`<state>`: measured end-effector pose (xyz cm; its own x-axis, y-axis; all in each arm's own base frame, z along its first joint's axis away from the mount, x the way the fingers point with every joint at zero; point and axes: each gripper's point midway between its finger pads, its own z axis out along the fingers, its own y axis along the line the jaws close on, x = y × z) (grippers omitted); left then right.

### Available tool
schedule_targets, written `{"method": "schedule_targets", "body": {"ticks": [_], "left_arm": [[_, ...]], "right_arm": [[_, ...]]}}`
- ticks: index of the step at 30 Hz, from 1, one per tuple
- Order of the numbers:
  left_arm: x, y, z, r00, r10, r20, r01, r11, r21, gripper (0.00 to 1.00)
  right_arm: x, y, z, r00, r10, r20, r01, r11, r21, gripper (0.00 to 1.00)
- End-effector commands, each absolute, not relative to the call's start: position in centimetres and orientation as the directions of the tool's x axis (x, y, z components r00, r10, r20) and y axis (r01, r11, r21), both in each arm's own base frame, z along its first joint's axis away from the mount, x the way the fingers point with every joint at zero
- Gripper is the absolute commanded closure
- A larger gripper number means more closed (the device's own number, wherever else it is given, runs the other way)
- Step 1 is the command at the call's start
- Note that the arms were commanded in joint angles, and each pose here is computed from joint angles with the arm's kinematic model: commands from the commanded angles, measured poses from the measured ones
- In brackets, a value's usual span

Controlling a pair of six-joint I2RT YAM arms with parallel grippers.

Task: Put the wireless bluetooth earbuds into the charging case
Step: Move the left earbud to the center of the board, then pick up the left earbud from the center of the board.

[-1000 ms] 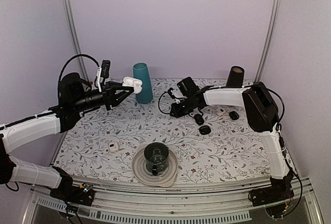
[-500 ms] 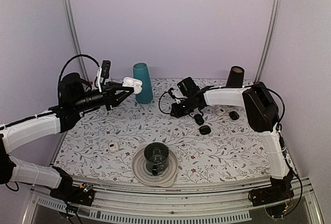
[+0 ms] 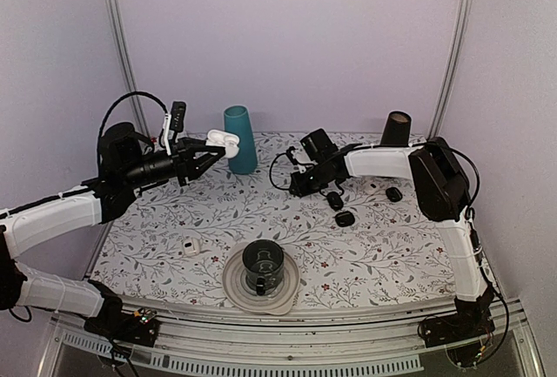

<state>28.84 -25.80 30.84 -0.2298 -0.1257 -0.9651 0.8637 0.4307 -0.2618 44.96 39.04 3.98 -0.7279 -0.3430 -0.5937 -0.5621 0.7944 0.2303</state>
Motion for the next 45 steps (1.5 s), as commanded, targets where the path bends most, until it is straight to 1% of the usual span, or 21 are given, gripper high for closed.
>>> {"method": "schedule_targets", "body": {"ticks": [1, 10, 40, 42, 45], "left_arm": [[29.2, -25.5, 32.1, -0.191, -0.135, -0.972, 0.872, 0.432, -0.231, 1.00], [29.2, -25.5, 32.1, -0.190, -0.135, -0.972, 0.871, 0.434, -0.231, 1.00], [29.3, -25.5, 32.1, -0.189, -0.135, -0.973, 0.873, 0.431, -0.229, 1.00], [29.3, -25.5, 32.1, -0.188, -0.135, -0.973, 0.873, 0.431, -0.229, 1.00], [29.4, -25.4, 32.1, -0.188, -0.135, -0.973, 0.872, 0.433, -0.228, 1.00]], "right_arm": [[45.0, 38.8, 4.2, -0.736, -0.332, -0.590, -0.555, 0.795, 0.244, 0.82], [44.5, 39.0, 3.9, -0.740, -0.339, -0.581, -0.563, 0.784, 0.260, 0.82], [44.5, 38.0, 2.4, -0.761, -0.344, -0.550, -0.534, 0.814, 0.228, 0.82], [44.3, 37.8, 0.4, -0.776, -0.355, -0.522, -0.526, 0.820, 0.225, 0.82], [44.3, 37.7, 0.1, -0.778, -0.356, -0.518, -0.523, 0.824, 0.219, 0.82]]}}
